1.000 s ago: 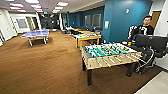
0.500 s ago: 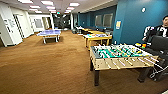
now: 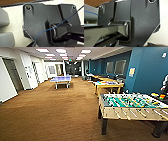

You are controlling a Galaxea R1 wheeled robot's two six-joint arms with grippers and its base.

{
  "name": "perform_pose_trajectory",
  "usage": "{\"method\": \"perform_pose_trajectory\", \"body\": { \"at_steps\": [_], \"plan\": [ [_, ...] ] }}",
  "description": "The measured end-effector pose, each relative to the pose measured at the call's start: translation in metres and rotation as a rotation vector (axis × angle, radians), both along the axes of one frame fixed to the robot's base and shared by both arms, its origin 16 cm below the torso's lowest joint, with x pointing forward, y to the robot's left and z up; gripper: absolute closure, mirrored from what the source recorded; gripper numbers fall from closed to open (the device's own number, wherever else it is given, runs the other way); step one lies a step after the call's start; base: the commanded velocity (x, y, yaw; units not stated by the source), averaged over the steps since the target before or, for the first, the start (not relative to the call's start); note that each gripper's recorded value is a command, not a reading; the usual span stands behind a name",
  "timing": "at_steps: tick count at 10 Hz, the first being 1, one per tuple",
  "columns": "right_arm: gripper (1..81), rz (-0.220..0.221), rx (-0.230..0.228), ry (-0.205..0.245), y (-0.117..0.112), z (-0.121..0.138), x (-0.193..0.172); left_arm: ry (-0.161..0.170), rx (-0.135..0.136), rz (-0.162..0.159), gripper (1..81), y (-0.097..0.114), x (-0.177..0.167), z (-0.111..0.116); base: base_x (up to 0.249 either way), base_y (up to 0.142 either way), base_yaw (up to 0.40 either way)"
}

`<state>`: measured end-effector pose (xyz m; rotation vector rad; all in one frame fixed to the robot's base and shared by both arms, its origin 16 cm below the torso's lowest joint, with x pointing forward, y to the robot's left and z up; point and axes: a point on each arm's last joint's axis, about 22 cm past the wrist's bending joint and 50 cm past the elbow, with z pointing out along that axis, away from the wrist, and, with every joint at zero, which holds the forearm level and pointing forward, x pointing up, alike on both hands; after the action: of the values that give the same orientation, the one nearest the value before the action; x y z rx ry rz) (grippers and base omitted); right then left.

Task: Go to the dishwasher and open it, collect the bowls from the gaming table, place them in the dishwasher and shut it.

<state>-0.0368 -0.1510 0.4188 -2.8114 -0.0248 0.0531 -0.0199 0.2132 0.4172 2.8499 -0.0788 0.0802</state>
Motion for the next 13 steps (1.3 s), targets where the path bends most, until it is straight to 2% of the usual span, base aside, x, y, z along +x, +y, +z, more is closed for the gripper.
{"method": "perform_pose_trajectory", "body": {
  "at_steps": [2, 5, 7, 13],
  "plan": [
    [1.0, 0.0, -0.001, -0.002, -0.0009, -0.0001, 0.001, 0.007, -0.001, 0.0, 1.0, -0.0009, -0.005, -0.0001, 0.0, 0.0, 0.159],
    [1.0, 0.001, 0.0, -0.001, -0.0002, 0.0, 0.0005, 0.007, 0.0, 0.001, 1.0, -0.001, -0.0048, -0.0001, 0.0, 0.0, -0.087],
    [1.0, 0.001, -0.001, 0.001, -0.0009, -0.0001, -0.0015, 0.004, 0.001, 0.001, 1.0, -0.0006, -0.0026, -0.0002, 0.0, -0.194, 0.0],
    [1.0, 0.001, 0.0, 0.001, -0.0001, -0.0001, -0.002, 0.007, -0.003, 0.004, 1.0, -0.0037, -0.0035, -0.0001, 0.0, 0.0, 0.0]
  ]
}}
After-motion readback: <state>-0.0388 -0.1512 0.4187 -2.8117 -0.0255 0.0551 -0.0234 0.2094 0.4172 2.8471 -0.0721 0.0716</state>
